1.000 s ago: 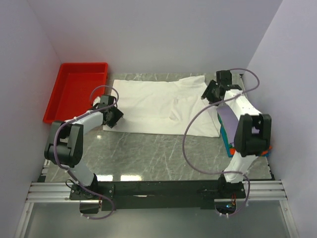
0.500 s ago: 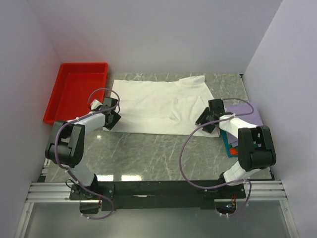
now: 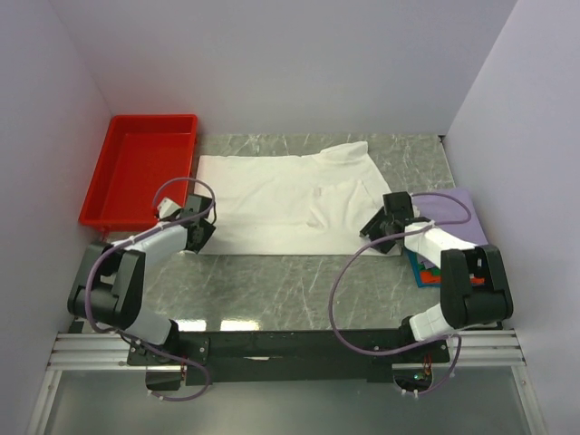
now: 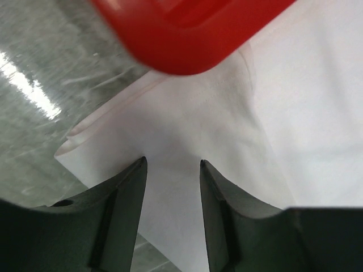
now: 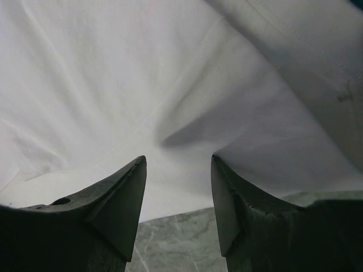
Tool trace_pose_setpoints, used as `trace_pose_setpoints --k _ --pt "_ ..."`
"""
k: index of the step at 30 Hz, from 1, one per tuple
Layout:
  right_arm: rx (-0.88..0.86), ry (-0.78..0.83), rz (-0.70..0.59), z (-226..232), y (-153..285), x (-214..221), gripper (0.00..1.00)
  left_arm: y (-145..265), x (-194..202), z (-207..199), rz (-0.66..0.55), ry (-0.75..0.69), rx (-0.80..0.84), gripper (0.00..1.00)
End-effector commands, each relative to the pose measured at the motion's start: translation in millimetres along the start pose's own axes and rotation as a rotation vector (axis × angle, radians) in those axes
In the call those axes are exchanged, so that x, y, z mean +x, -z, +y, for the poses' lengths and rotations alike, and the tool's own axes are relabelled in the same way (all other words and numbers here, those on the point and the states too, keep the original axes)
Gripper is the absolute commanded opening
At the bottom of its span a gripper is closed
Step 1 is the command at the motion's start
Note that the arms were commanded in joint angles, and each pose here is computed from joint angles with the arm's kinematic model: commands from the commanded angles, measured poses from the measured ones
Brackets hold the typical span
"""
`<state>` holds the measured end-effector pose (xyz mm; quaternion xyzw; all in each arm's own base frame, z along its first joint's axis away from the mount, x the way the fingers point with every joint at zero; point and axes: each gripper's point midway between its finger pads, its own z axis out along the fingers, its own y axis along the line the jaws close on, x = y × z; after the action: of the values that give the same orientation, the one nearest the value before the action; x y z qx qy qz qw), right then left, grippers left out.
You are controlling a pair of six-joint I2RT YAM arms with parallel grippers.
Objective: Fold and stack the t-shirts
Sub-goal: Fold the tshirt
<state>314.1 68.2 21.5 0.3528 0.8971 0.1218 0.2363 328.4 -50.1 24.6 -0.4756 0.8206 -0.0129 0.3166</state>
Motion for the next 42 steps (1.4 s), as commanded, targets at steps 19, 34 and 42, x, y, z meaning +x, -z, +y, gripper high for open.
trace_pose_setpoints --k 19,34,42 --pt "0.021 -0.099 0.081 -87.3 64.7 88.5 0.56 49.3 39.0 117.0 0.084 0.083 -0.099 0.53" --pt "-0.384 0.062 -0.182 19.5 160.2 7.7 0.58 120.7 -55.4 -8.0 -0.099 -0.012 0.230 0.54" --pt "-0.516 0.326 -0.258 124.0 145.3 -70.9 0.57 85.8 -110.6 -92.5 -0.241 -0.149 0.036 0.54"
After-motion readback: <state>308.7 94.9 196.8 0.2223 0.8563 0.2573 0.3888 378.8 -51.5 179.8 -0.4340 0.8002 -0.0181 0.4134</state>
